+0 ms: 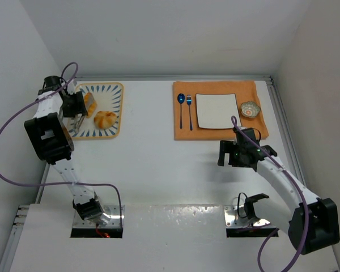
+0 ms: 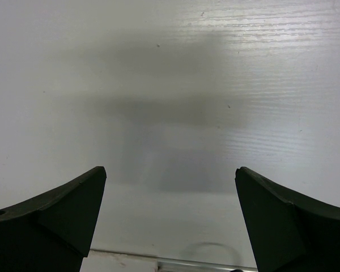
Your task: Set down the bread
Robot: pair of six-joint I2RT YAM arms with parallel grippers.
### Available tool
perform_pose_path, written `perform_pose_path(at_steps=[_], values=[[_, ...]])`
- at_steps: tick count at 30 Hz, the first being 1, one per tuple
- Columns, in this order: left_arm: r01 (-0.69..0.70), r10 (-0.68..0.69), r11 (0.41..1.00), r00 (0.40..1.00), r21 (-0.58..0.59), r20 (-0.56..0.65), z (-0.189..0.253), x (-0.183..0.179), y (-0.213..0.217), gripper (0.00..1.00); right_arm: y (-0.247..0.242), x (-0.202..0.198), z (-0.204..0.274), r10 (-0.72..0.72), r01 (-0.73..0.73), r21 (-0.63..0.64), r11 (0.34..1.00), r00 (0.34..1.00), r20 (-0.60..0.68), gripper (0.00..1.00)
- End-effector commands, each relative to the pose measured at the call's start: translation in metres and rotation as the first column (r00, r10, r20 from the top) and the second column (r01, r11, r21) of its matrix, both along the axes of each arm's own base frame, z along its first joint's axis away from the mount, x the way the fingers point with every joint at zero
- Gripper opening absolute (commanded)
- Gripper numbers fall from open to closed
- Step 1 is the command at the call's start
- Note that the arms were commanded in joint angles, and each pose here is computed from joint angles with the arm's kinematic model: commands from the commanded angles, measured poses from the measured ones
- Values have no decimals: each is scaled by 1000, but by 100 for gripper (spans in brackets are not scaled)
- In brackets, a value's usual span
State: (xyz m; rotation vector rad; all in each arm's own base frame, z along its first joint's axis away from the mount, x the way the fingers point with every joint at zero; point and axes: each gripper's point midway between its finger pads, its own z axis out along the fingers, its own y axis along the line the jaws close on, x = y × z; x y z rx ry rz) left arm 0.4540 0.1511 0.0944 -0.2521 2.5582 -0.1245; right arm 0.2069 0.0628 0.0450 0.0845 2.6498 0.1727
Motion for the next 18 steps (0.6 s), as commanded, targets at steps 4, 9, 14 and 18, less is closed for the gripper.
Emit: perform_pose_path(at_steps=[4, 9, 14, 18], values=[[-22, 24, 998, 999, -61, 28, 4, -6, 3, 49, 3, 11, 15, -18, 17, 18, 1000, 998, 57, 97], [-20, 23, 995, 999, -97, 32, 9, -11, 3, 26, 3, 15, 18, -18, 17, 20, 1000, 998, 66, 97], [-19, 23, 996, 999, -90, 47, 19, -7, 5, 4, 5, 18, 21, -10, 9, 16, 1000, 998, 64, 97], [-1, 10, 997, 993, -80, 114, 48, 1, 4, 0, 5, 20, 23, -11, 10, 15, 1000, 998, 69, 97]])
